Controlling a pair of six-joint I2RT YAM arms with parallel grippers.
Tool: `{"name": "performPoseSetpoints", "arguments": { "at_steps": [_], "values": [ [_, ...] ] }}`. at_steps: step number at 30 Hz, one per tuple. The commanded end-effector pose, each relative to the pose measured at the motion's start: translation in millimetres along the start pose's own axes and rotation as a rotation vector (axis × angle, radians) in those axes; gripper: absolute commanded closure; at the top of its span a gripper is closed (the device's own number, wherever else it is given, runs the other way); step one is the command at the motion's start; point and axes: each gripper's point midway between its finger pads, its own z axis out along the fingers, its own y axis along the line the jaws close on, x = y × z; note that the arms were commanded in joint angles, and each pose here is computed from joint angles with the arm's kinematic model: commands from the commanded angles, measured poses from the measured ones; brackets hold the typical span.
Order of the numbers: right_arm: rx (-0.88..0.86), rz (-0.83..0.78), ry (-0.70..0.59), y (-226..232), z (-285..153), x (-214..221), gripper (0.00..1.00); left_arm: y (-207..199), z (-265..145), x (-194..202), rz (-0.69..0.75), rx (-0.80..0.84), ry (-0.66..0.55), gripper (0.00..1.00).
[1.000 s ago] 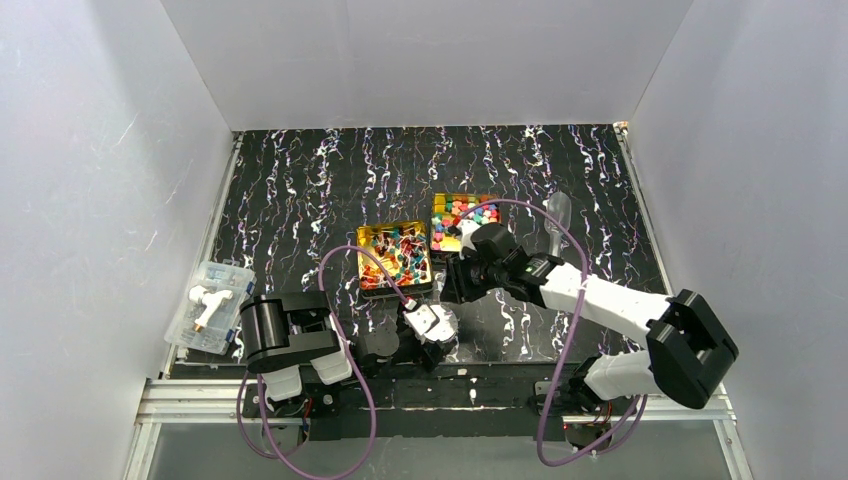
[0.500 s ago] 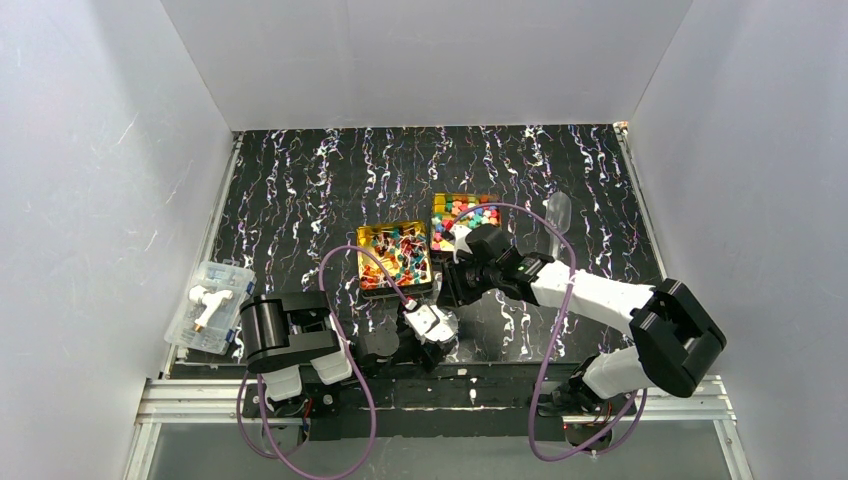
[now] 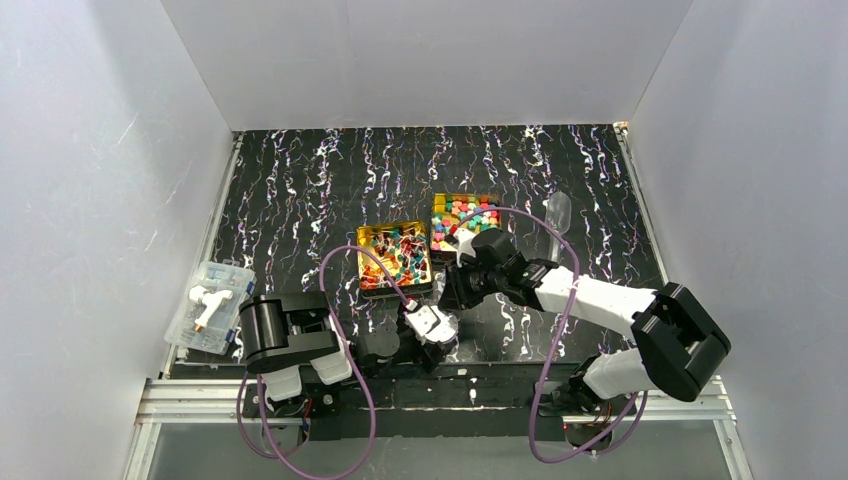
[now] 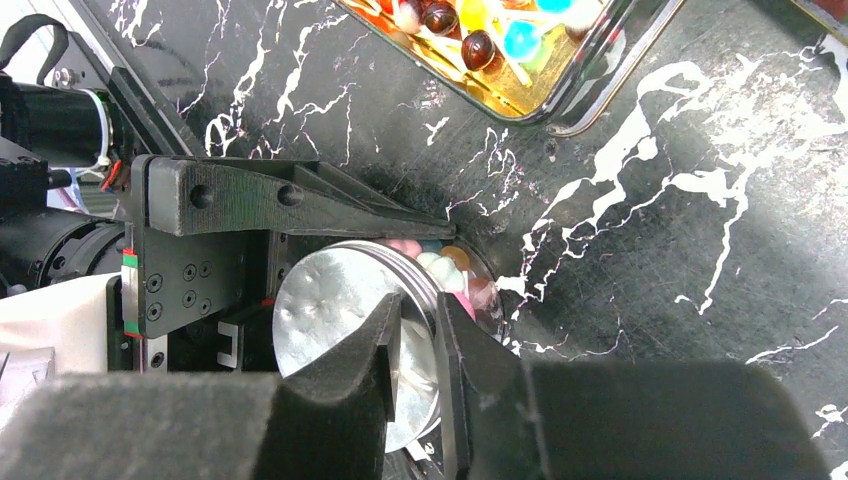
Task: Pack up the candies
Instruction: Screw the bottle lid onto the packing bottle.
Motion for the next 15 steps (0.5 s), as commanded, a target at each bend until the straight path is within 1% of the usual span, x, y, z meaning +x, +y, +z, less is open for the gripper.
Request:
{"name": "performPoseSetpoints", "arguments": {
  "at_steps": [1,7,15],
  "values": [
    [-0.042,0.009,0.072,8,-5,31,0.76,8,-4,24,-0.008,-0.037,0.102,0.43],
    [-0.036,-0.001,0.105,19,-5,56,0.76,16,-4,24,-0.025,-0.081,0.113,0.43],
    [-0.012,0.045,0.064,24,-16,75,0.77,28,-5,21,-0.024,-0.143,0.120,0.43]
  ]
}}
